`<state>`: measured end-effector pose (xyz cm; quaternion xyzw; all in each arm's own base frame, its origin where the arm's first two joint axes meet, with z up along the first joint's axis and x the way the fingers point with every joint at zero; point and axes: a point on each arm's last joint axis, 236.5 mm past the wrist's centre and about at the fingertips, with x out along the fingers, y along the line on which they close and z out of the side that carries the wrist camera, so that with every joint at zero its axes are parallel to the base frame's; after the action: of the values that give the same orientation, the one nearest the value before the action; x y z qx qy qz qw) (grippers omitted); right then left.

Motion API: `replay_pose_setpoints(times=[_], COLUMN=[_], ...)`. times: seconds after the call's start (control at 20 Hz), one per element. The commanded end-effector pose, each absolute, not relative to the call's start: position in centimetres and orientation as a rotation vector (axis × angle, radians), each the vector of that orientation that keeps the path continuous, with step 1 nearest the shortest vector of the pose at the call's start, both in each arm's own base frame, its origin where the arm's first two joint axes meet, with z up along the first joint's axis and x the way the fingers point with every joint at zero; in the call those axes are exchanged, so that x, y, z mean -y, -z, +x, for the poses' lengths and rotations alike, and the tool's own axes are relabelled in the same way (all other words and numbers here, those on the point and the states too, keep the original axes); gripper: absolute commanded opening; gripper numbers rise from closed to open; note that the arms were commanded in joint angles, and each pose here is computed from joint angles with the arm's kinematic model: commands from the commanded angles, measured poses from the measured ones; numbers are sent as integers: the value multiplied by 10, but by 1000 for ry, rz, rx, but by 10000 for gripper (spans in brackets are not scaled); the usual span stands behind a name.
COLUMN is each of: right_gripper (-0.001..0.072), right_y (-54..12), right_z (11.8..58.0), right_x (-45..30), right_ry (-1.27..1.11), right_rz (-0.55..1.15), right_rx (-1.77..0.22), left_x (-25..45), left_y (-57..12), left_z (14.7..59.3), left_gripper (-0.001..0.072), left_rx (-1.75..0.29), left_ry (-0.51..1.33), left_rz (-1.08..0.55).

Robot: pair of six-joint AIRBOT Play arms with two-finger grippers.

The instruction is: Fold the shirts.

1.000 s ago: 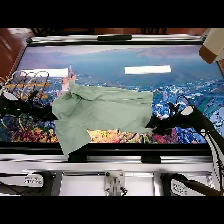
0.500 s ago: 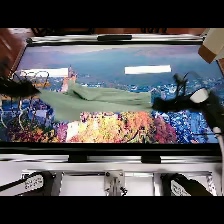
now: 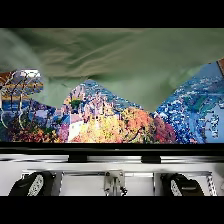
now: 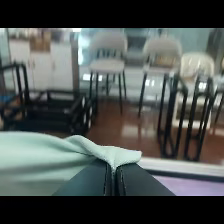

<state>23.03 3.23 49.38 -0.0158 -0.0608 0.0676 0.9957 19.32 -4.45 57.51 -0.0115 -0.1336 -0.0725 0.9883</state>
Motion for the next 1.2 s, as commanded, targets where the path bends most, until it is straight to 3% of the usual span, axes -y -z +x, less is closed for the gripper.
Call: replay_pose_setpoints(times=[0.0,0.35,0.5,0.75,0.9,1.15], right_gripper=[70,71,71,71,70,71], right_y=[-497,-387,-314,-133,-57,-28], right_z=[175,234,281,370,446,552], right_x=[-12,13,15,16,-3,-16], right_ry=[-42,40,36,21,-35,-34], right_rz=[-28,-71,-55,-36,49,231], right_rx=[126,-363,-663,-1089,-1067,-769], left_x=[53,25,7,-4,0,5], left_y=[-562,-455,-365,-177,-102,-50], left_z=[141,209,263,350,419,544], left_gripper=[38,38,38,38,38,38], left_rx=[231,-176,-448,-900,-978,-847], left_ry=[92,73,90,198,232,188], left_rz=[29,18,-76,-252,-259,-241])
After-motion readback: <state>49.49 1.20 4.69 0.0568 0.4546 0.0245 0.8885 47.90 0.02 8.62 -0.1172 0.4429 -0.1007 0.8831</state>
